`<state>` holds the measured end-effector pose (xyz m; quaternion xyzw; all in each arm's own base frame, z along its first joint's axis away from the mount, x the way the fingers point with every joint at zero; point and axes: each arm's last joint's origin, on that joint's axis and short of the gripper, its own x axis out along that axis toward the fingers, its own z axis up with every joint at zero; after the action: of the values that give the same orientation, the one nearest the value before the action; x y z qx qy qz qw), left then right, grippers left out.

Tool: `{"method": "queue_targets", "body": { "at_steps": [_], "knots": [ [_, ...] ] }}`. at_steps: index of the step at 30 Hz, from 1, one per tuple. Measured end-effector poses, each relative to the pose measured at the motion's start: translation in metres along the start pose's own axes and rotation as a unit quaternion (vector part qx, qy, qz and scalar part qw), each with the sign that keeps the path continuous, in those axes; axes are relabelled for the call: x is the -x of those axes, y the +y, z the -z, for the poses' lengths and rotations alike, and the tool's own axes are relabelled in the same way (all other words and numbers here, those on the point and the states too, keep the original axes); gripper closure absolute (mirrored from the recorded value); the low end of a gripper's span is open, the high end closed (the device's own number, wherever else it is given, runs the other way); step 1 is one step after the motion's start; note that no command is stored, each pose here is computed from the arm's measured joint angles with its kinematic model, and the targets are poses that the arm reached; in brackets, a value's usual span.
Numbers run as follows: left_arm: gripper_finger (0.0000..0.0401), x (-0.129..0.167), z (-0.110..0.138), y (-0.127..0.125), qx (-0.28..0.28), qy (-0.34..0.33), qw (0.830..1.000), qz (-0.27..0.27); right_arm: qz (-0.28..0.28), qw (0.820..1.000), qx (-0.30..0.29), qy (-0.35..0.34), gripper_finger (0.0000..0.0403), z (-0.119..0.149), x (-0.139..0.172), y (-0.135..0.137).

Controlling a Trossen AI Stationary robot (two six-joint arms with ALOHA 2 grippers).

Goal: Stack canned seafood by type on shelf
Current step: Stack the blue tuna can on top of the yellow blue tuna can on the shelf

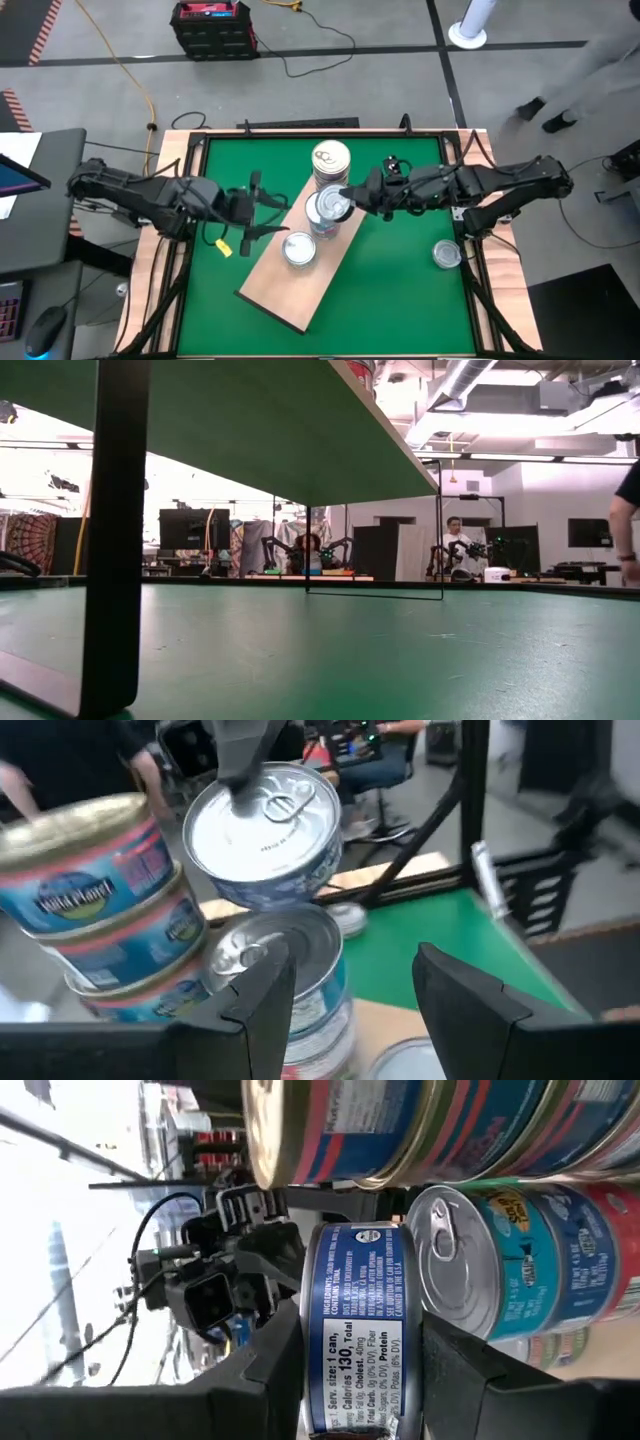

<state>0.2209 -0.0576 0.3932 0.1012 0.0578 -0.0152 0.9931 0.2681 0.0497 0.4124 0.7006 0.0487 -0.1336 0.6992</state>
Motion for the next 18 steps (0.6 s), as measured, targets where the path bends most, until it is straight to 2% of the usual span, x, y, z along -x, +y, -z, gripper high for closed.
{"method": "queue_targets", "body": {
  "at_steps": [10, 18],
  "knots": [
    [0.0209, -0.01, -0.005, 0.018, 0.089, -0.029, 0.996, -0.007, 0.002, 1.0, -0.018, -0.007, 0.0224, 0.007, -0.022, -0.006],
    [0.0209, -0.03, -0.006, 0.017, 0.088, 0.009, 0.996, -0.005, 0.008, 1.0, -0.01, -0.026, 0.0223, 0.007, -0.024, -0.008]
  ]
}}
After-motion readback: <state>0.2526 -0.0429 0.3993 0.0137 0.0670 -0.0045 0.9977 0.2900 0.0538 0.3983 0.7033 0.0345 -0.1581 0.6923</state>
